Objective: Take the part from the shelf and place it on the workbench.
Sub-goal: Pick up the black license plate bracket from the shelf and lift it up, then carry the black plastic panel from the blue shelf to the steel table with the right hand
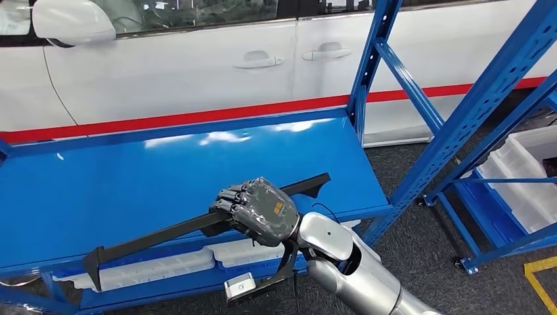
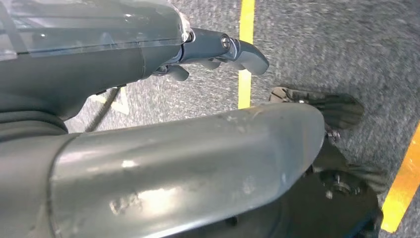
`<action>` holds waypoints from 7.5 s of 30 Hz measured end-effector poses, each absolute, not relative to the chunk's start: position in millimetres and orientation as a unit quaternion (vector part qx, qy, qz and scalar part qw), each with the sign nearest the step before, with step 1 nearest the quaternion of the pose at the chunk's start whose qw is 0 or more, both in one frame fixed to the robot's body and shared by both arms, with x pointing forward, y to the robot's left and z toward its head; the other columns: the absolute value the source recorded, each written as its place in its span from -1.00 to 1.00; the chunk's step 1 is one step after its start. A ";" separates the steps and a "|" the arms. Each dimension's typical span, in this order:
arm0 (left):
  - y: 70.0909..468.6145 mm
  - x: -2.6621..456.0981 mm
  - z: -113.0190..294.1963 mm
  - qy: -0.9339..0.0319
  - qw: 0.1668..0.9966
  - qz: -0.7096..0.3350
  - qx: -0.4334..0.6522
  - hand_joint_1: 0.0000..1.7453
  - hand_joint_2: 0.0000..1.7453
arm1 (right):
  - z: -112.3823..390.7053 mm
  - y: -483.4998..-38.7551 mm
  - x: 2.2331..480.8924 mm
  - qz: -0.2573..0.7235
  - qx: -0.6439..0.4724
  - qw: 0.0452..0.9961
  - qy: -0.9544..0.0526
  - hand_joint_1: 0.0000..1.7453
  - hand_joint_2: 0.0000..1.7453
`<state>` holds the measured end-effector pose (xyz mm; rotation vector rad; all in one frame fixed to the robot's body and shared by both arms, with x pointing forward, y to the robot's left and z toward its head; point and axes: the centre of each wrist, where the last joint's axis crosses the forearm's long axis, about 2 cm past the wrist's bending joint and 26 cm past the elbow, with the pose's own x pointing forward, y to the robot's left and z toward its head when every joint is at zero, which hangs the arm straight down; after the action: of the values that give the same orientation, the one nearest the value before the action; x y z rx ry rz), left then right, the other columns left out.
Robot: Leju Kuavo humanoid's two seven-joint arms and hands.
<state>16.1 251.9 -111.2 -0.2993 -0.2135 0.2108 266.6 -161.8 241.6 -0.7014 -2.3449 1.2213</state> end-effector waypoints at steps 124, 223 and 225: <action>267.0 -17.7 -67.8 -0.073 0.959 0.236 -0.142 -1.00 -1.00 | 256.7 -100.1 272.1 0.438 -0.133 0.213 -0.863 1.00 1.00; 264.0 -1.9 -68.8 -0.101 0.984 0.076 -0.123 -1.00 -1.00 | 238.7 -182.3 285.4 0.430 -0.185 0.223 -0.855 1.00 1.00; 263.9 -3.2 -68.8 -0.100 0.984 0.077 -0.123 -1.00 -1.00 | 238.3 -183.3 285.2 0.430 -0.187 0.223 -0.855 1.00 1.00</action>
<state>-3.2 263.9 -68.8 -0.2478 -0.2007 0.1541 285.2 -183.3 238.3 -0.5152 -2.3599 1.1870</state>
